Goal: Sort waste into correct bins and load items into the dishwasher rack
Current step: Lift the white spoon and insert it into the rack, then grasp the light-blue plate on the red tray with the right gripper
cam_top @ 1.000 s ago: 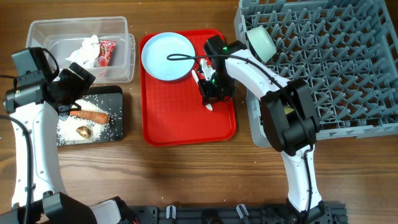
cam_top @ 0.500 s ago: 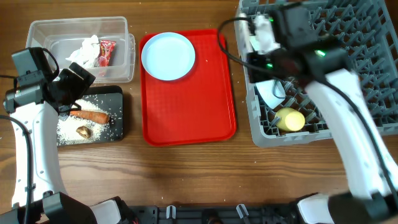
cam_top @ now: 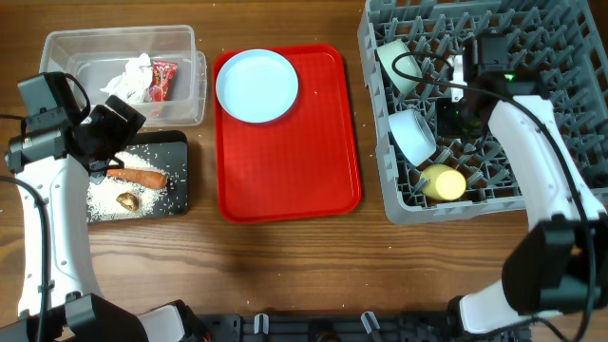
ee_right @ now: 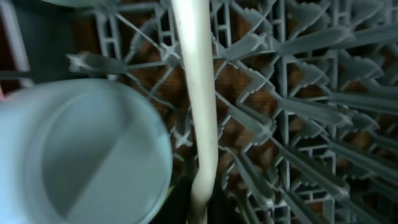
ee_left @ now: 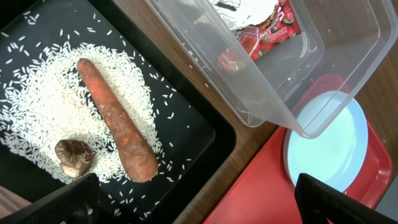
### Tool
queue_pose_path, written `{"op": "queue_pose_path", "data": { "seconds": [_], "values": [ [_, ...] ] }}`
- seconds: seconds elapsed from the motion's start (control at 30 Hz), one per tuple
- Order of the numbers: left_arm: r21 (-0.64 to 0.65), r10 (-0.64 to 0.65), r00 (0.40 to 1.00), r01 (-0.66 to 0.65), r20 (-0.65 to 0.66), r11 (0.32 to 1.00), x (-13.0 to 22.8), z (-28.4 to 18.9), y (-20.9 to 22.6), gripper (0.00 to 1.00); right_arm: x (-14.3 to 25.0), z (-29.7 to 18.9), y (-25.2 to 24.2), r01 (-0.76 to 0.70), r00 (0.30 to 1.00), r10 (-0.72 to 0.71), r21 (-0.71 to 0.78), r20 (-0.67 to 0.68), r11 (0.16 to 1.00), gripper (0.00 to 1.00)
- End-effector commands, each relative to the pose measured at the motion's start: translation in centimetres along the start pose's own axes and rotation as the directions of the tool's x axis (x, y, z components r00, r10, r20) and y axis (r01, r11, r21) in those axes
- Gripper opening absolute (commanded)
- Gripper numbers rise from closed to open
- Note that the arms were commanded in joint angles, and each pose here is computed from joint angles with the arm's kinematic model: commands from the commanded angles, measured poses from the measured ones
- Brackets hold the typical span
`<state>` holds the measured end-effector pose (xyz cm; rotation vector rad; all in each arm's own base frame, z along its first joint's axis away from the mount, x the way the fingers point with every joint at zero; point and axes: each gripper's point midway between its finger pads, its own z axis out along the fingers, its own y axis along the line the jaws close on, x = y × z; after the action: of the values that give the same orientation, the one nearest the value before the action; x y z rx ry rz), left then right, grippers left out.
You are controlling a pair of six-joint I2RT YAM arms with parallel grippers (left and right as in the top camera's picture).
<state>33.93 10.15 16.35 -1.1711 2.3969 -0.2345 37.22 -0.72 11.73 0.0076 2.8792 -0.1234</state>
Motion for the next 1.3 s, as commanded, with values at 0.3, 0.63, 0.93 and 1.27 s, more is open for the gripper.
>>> {"op": "queue_pose_path", "data": {
  "seconds": [0.3, 0.63, 0.93, 1.27],
  "values": [
    [0.021, -0.009, 1.000, 0.008, 0.024, 1.000, -0.6, -0.8, -0.5, 1.00, -2.4, -1.0, 1.1, -0.044, 0.999, 0.047, -0.134, 0.023, 0.990, 0.71],
    [0.021, -0.009, 1.000, 0.008, 0.024, 1.000, -0.6, -0.8, -0.5, 1.00, -10.3, -14.5, 16.3, 0.141, 0.922, 0.064, -0.487, 0.382, 0.862, 0.71],
    [0.021, -0.009, 1.000, 0.008, 0.024, 1.000, -0.6, -0.8, -0.5, 1.00, -8.7, 4.8, 32.1, -0.139, 0.966, 0.222, -0.457, 0.132, 0.879, 0.35],
    [0.021, -0.009, 1.000, 0.008, 0.024, 1.000, -0.6, -0.8, -0.5, 1.00, -5.6, 11.3, 32.2, -0.262, 0.960, 0.279, -0.380, -0.010, 0.887, 0.30]
  ]
}}
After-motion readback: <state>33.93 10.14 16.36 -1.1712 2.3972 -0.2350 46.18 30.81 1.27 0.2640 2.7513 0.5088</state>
